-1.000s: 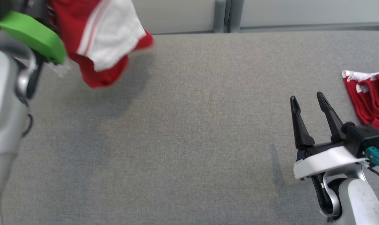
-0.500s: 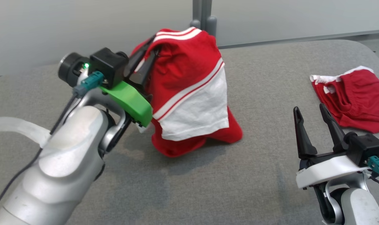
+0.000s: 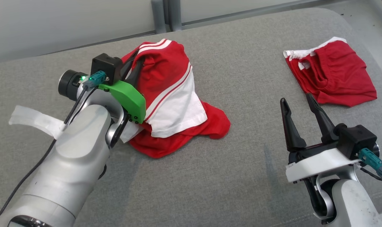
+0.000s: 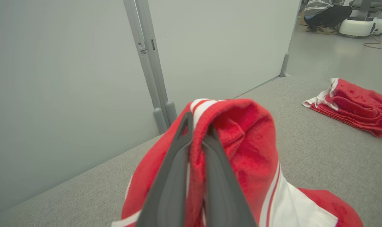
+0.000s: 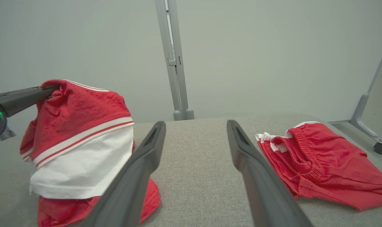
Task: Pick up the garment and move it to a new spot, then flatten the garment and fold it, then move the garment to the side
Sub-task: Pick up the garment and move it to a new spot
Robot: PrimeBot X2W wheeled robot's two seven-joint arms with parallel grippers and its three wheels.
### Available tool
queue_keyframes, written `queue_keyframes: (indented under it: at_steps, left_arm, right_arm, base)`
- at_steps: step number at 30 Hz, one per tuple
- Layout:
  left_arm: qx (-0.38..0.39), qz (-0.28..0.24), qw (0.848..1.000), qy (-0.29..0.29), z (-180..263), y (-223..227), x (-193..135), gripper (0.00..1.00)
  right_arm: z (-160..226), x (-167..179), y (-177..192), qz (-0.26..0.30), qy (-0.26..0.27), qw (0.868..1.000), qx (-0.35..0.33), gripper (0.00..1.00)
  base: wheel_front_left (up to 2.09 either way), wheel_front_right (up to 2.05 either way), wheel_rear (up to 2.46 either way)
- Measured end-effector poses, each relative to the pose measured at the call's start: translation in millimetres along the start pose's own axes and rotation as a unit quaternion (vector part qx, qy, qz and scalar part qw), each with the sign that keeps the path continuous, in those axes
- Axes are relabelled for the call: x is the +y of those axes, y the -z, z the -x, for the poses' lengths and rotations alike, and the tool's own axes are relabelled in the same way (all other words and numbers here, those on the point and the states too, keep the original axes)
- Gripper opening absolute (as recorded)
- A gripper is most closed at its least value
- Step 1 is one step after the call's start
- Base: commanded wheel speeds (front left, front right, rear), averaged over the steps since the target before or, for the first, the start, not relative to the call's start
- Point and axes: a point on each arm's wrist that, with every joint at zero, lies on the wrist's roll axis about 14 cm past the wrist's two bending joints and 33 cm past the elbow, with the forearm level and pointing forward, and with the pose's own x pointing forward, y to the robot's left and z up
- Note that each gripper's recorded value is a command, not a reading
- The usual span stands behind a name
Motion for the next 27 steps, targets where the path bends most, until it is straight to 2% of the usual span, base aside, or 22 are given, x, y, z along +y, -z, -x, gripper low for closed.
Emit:
queue_keyframes:
  at_steps: [1,2,3,5,13,19,27]
  left_arm:
    - [0.007,0.003,1.000,-0.005,-3.9,6.8,3.2,0.00]
    - [0.015,0.006,1.000,-0.009,-7.4,13.2,6.4,0.06]
    - [0.024,0.008,1.000,-0.015,-10.4,19.8,10.3,0.23]
    - [0.038,0.018,0.999,-0.024,-15.7,31.9,14.9,1.00]
    - [0.059,0.046,0.996,-0.056,-23.6,53.4,30.9,1.00]
    - [0.019,0.067,0.996,-0.064,-21.8,28.9,31.4,1.00]
    - [-0.008,0.081,0.994,-0.072,18.2,25.1,18.4,1.00]
  right_arm:
    - [-0.7,-1.4,2.3,0.000,0.002,1.000,0.003,1.00]
    - [-1.1,-2.4,4.4,0.000,0.003,1.000,0.005,1.00]
    - [-1.4,-3.7,6.6,0.001,0.005,1.000,0.007,1.00]
    - [-1.9,-7.0,10.3,0.001,0.010,1.000,0.012,1.00]
    - [-4.1,-15.3,21.9,0.003,0.021,0.999,0.026,1.00]
    - [-7.3,-10.5,24.2,-0.002,0.014,1.000,0.026,1.00]
    - [-5.6,-1.4,19.9,-0.009,0.002,1.000,0.021,1.00]
  base:
    - [0.00,0.00,0.00]
    - [0.00,0.00,0.00]
    - [0.00,0.00,0.00]
    - [0.00,0.00,0.00]
    - [0.00,0.00,0.00]
    - [0.00,0.00,0.00]
    - [0.00,0.00,0.00]
